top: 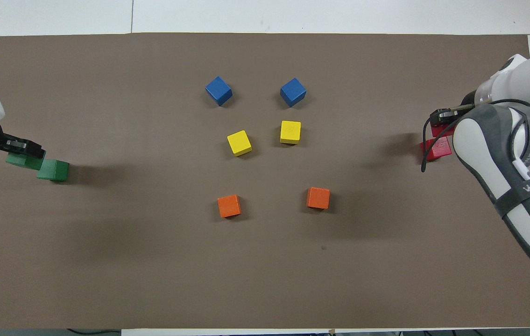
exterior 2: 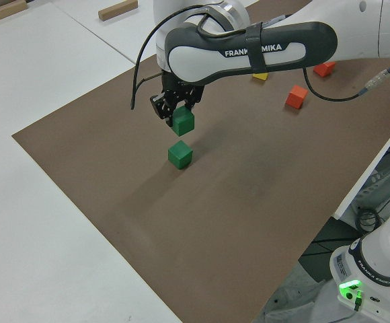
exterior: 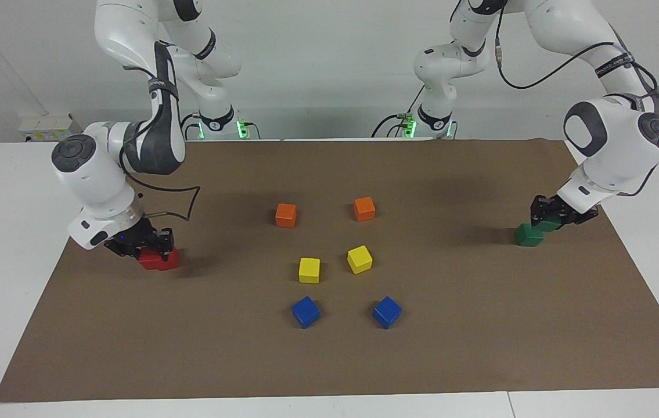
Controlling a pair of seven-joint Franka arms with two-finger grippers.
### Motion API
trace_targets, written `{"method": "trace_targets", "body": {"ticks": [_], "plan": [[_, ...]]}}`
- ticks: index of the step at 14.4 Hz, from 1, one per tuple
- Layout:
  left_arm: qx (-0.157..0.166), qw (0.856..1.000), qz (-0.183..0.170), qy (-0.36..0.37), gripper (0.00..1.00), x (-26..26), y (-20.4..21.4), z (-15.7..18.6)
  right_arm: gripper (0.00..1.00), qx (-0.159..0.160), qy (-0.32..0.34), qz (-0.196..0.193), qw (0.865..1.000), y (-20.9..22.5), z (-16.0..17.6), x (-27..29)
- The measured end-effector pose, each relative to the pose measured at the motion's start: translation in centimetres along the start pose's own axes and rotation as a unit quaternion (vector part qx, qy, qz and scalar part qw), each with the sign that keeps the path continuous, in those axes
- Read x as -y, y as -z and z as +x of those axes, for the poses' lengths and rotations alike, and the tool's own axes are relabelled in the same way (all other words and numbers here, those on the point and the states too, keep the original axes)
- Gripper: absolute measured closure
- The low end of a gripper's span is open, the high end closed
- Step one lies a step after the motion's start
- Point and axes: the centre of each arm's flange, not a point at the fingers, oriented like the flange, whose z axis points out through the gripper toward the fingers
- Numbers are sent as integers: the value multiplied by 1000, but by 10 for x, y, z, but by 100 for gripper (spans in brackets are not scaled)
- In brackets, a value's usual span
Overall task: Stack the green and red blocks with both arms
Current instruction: 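Carry green to first green with the left gripper while the right gripper carries red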
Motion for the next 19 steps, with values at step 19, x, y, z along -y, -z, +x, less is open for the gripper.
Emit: {"method": "trace_targets", "body": {"ticks": [19], "plan": [[-74,995,5,61,45,-20,-36,-25,45,3,53,0,999,-22,-41,-17]]}}
